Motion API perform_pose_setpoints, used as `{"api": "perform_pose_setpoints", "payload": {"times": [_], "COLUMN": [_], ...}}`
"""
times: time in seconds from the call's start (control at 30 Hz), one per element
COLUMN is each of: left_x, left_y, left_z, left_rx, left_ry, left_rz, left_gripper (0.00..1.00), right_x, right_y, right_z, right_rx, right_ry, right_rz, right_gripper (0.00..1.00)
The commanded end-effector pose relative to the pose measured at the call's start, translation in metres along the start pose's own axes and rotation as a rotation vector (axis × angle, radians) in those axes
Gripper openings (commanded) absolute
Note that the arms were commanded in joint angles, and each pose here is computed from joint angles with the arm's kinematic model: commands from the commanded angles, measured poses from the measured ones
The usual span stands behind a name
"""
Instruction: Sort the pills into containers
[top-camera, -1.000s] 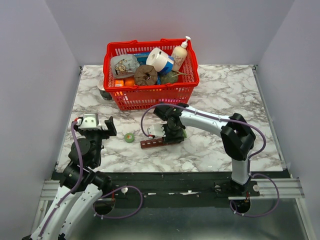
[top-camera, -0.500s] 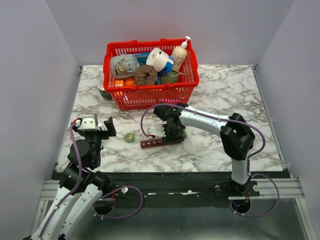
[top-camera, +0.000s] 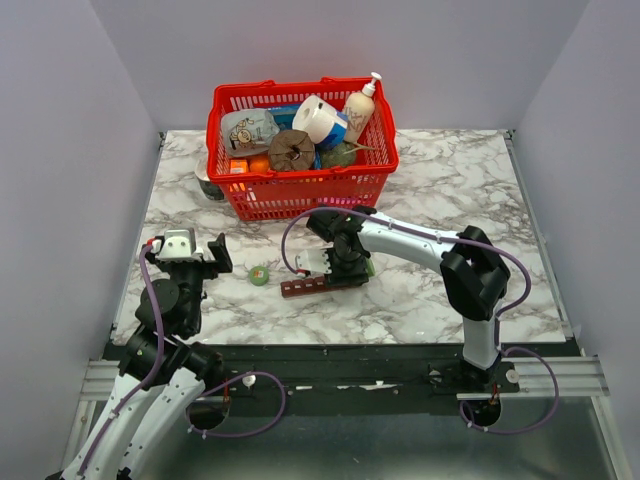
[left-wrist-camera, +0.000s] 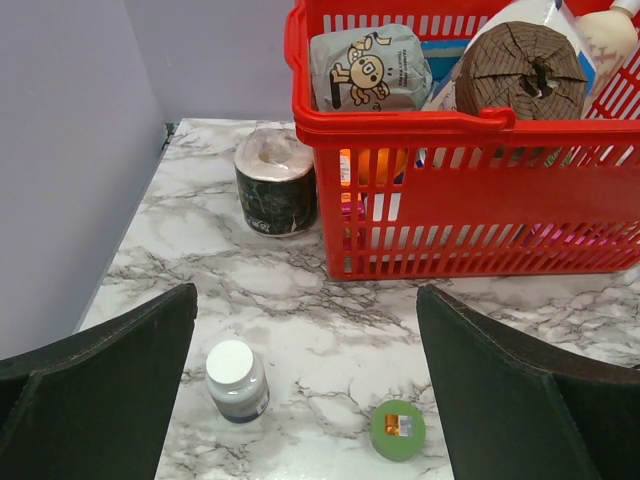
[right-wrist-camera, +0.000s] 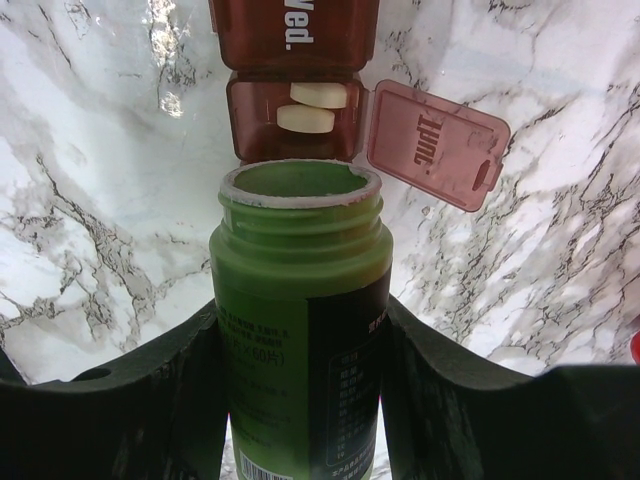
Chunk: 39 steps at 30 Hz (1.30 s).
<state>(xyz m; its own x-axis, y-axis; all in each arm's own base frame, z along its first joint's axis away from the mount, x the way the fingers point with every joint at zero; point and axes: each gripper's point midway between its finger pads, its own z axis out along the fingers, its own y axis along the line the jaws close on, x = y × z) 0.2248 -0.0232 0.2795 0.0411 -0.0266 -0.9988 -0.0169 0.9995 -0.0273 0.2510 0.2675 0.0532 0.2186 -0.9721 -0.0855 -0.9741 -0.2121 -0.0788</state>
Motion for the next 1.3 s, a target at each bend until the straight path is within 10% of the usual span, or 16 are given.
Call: {"api": "perform_pose_setpoints", "payload": {"times": [0.0, 0.6, 1.27], "left_x": [0.001, 0.006, 0.124], "left_y": [0.002, -0.023, -0.088], "left_z": [0.000, -0.001, 0.030], "left_rx": [-0.009, 0.088, 0.164], "left_ry": [-0.007, 0.075, 0.714], "left_rz": [0.007, -0.117, -0.416], "left_gripper": [0.99, 0.99, 0.97], "right_x": [-0.008, -0.038, -0.050], "right_y": [0.006, 0.013, 0.024], "right_z": [-0.007, -0.065, -0.205], "right_rx": [-0.016, 0.042, 0.052], "right_ry": [-0.048, -0.518, -1.271], "right_rz": [0.015, 0.012, -0.200], "right_gripper": [0.01, 0.00, 0.01]}}
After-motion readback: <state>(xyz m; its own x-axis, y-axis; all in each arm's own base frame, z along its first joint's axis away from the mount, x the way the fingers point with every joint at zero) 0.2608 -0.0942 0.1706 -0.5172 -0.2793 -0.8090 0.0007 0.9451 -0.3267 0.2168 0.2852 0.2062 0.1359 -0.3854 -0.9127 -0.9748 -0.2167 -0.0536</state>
